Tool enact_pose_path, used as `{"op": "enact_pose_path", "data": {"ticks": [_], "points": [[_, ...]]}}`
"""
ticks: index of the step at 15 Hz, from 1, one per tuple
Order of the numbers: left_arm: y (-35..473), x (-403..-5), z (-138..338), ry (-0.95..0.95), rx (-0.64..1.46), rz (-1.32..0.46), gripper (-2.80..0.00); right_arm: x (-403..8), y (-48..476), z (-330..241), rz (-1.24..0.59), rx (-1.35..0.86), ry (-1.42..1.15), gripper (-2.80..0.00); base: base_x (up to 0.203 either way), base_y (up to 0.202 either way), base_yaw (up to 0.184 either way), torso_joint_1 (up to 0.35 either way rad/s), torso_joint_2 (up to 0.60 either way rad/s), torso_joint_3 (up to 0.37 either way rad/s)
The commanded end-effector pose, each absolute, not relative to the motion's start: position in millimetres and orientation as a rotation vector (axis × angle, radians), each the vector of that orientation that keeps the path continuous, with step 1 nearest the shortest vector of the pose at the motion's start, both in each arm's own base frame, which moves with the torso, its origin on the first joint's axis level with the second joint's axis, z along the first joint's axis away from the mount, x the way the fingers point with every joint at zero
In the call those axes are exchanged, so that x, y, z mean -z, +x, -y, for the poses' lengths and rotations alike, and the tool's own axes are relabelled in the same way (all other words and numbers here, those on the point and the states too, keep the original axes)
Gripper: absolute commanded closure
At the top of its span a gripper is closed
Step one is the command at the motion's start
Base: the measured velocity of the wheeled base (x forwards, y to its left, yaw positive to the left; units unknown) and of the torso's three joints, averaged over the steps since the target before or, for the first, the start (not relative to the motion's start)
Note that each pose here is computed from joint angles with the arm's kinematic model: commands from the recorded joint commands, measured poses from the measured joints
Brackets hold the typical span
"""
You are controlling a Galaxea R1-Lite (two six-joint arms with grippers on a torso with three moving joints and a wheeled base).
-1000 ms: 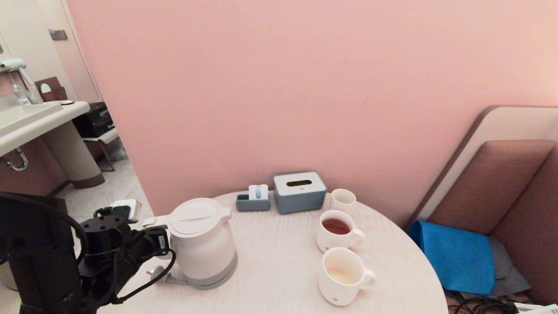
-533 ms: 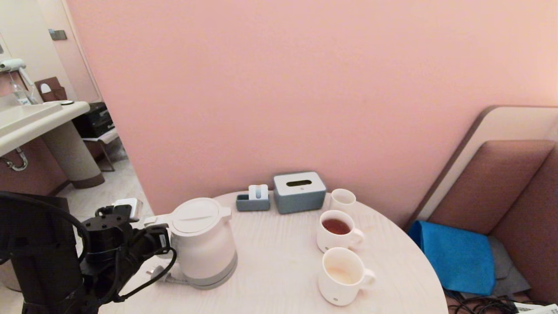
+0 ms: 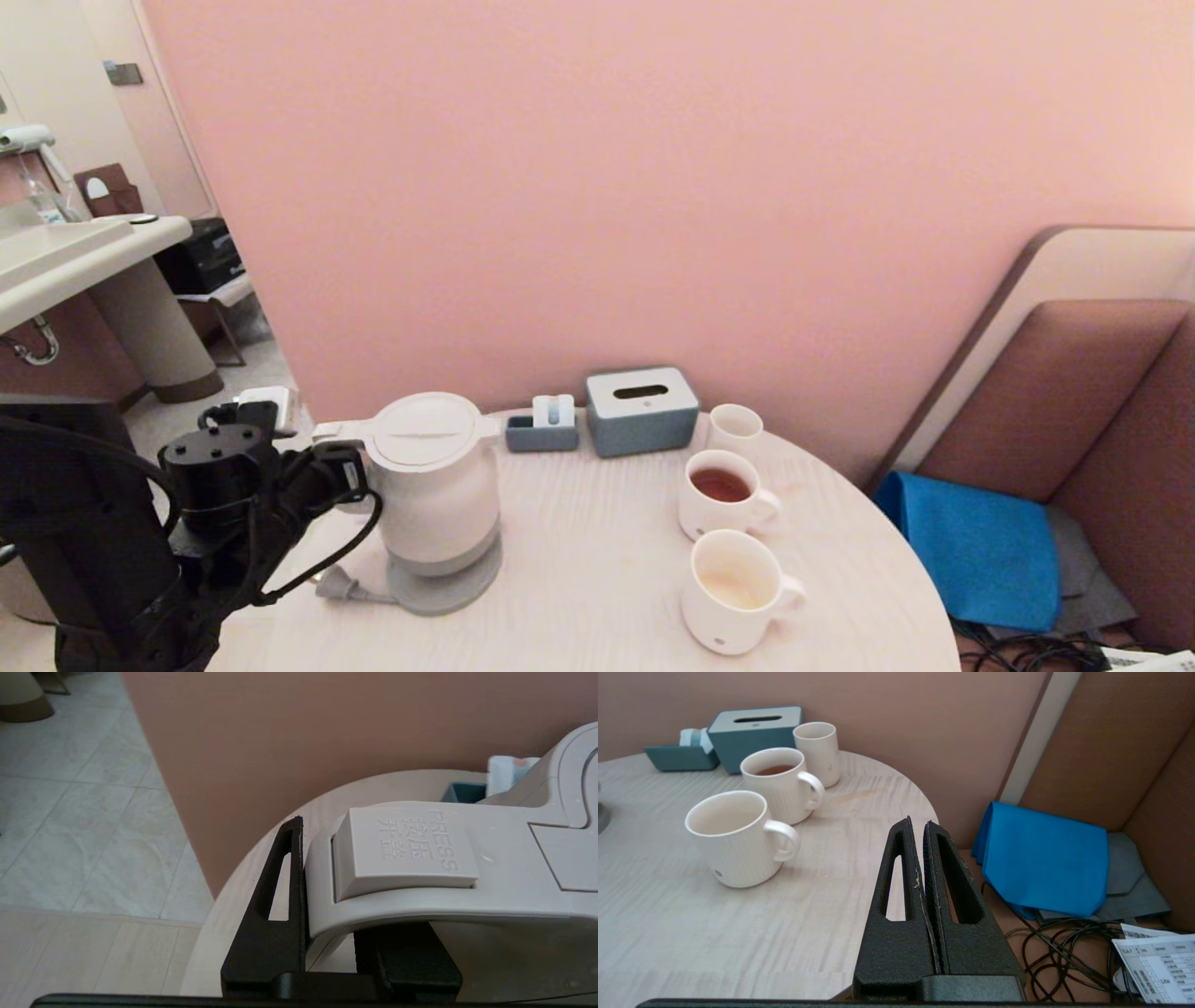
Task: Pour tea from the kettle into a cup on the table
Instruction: Pick up the kettle, then pour water into the cup
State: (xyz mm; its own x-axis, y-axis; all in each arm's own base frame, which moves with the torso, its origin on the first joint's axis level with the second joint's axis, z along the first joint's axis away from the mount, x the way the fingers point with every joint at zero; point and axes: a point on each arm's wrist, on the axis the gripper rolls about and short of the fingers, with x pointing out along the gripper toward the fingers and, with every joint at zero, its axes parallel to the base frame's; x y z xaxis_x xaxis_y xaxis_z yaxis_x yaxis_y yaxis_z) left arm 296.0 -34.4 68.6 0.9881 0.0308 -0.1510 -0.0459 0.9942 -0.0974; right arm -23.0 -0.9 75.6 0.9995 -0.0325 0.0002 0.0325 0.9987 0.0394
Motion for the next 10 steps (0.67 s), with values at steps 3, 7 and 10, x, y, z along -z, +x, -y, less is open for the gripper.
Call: {"op": "enact_pose_path", "data": {"ticks": [3,7,10], "points": [[296.2,-90.0,36.1,-0.120,-0.026,-0.038,0.00,-75.6,-22.9,0.9,-0.001,0.032,0.040,0.00,0.000,0.000,0.000,0.000,0.00,0.000],[285.1,-113.6,47.7,-0.103,0.015,-0.029,0.00,-76.0,-23.0,0.9,0.001,0.032,0.040,0.00,0.000,0.000,0.000,0.000,0.00,0.000],[278.4,-146.2,53.3,-0.095,0.023,-0.032,0.00,-75.6,-22.9,0.9,-0.001,0.032,0.040,0.00,0.000,0.000,0.000,0.000,0.00,0.000]]}}
